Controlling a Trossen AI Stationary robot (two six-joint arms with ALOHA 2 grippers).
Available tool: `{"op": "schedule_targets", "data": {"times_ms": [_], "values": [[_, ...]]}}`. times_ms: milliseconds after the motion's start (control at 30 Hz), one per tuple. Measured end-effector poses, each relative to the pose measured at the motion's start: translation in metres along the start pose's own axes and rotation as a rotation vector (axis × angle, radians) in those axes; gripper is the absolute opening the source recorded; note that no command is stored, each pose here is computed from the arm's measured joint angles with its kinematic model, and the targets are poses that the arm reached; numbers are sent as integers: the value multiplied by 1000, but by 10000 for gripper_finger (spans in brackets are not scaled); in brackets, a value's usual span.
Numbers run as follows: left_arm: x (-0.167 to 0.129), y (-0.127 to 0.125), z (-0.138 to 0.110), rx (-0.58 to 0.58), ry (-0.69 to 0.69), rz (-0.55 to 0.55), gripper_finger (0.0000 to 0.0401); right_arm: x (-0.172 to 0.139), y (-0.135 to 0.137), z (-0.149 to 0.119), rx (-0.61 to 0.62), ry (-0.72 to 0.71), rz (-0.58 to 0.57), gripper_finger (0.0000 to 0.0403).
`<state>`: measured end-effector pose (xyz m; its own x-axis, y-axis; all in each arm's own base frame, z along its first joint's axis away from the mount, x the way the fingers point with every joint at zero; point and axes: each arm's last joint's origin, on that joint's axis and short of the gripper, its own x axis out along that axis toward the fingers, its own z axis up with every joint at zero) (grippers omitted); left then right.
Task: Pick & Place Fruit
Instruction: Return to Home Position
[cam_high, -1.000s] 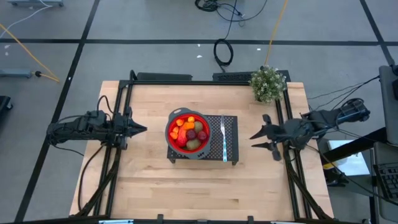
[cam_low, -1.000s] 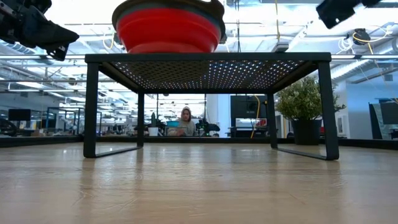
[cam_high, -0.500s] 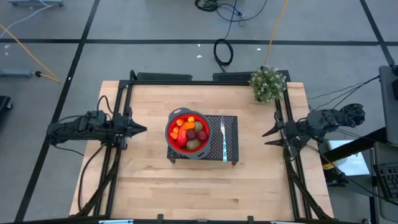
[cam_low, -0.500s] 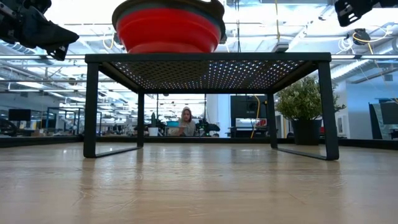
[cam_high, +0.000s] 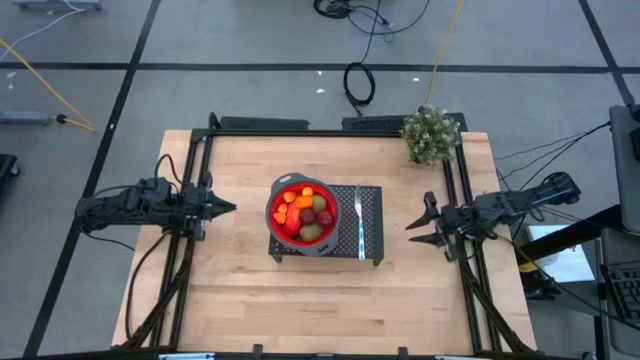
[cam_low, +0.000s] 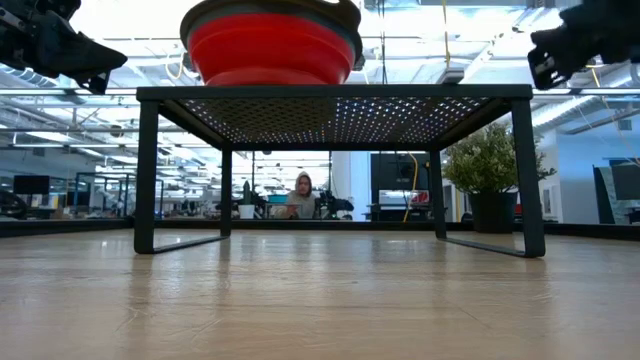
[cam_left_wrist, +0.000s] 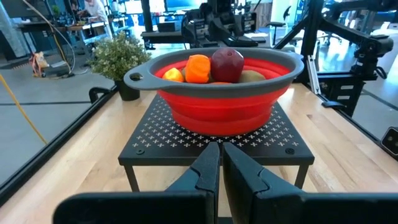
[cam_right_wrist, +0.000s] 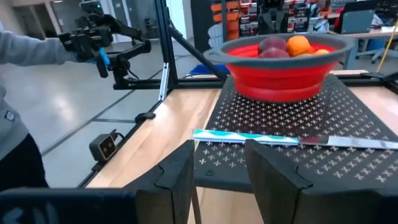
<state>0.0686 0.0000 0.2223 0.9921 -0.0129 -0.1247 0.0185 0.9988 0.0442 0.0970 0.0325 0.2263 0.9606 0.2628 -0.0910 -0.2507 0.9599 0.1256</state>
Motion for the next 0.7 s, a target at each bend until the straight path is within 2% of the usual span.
{"op": "schedule_targets", "data": {"times_ms": [200,500,700], "values": [[0,0,0,0,0,14,19,5,-7,-16,28,5,-51,136],[0,1,0,-3,-1,25,19,-6,-17,-12,1,-64,-145,135],[0,1,0,-3,0,25,19,-17,-18,-13,8,-96,-167,136]]}}
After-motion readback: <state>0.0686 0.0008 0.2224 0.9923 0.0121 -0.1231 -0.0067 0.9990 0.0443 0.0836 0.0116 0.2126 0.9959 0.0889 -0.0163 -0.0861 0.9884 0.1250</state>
